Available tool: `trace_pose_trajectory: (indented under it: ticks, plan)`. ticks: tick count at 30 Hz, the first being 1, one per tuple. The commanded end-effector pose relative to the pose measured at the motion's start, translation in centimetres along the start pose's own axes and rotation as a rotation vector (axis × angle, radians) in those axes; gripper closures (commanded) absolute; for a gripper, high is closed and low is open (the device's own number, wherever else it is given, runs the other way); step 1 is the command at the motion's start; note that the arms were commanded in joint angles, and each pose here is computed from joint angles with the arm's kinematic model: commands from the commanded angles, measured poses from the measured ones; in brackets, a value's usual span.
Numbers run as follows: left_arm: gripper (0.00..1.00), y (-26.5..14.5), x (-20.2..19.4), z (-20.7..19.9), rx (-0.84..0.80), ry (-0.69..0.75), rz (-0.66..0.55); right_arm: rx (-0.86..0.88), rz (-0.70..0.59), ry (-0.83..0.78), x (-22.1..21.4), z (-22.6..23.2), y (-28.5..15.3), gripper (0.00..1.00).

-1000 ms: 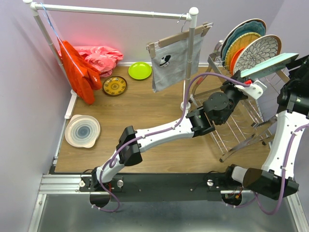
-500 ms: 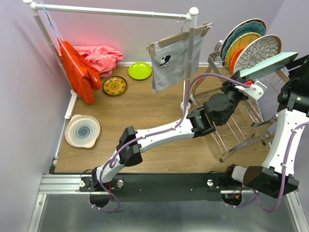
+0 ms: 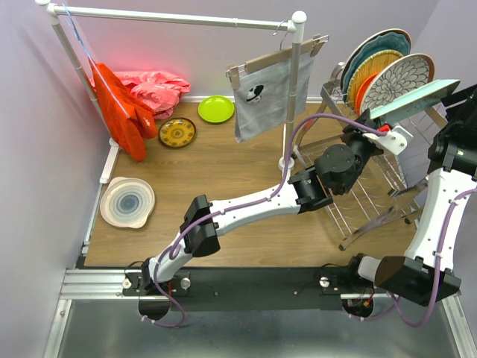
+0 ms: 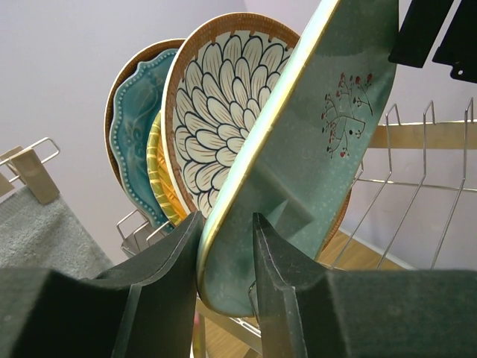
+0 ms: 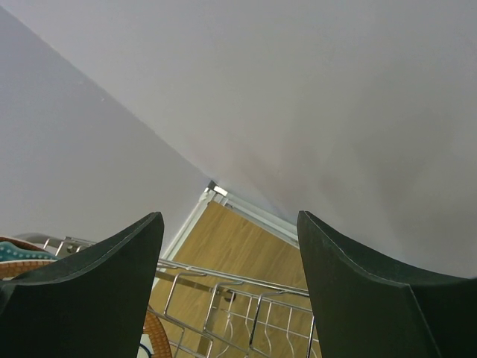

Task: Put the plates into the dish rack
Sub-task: Insert the plate into the dish rack

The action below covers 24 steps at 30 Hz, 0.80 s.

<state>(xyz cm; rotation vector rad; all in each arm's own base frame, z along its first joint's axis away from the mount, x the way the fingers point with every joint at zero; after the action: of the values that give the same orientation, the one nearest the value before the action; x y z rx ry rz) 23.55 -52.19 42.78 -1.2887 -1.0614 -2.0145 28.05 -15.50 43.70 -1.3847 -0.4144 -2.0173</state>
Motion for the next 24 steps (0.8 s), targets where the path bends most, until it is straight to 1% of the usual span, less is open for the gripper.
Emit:
trace_pose_trajectory:
  ticks: [1, 3, 6, 12, 14, 19, 24]
  plan:
    - [0.59, -1.74, -1.60, -4.30, -0.096, 0.004, 0.040, 0.043, 0.045, 0.027, -1.32, 0.48, 0.26, 0.19]
    - [0.59, -1.79, -1.43, -4.30, -0.097, 0.000, 0.037, 0.046, 0.046, 0.026, -1.34, 0.46, 0.23, 0.19]
    - [0.56, -1.87, -1.52, -4.43, -0.102, 0.004, 0.039, 0.052, 0.045, 0.024, -1.25, 0.47, -0.01, 0.19]
    - [0.55, -1.94, -1.60, -4.56, -0.105, 0.002, 0.041, 0.051, 0.036, 0.022, -1.02, 0.38, -0.27, 0.19]
    - [0.53, -1.98, -1.46, -4.57, -0.105, 0.000, 0.038, 0.053, 0.035, 0.023, -0.97, 0.42, -0.30, 0.19]
    - [0.52, -2.07, -1.54, -4.65, -0.107, 0.001, 0.042, 0.051, 0.034, 0.020, -0.96, 0.38, -0.29, 0.19]
    - [0.49, -2.09, -1.41, -4.55, -0.105, 0.000, 0.042, 0.046, 0.040, 0.025, -1.19, 0.31, -0.13, 0.19]
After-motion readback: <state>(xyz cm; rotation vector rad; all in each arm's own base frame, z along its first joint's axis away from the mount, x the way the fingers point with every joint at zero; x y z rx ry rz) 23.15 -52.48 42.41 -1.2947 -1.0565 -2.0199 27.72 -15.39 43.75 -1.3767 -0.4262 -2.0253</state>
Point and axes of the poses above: each gripper's point midway between its finger pads, its own y axis out along the fingers, its own z axis along the line the jaws close on, x = y × z, the point moved 7 cm from there along -y, back along the fingers, and after that the axes turned 5 degrees about -y, right-handed, at the moved point
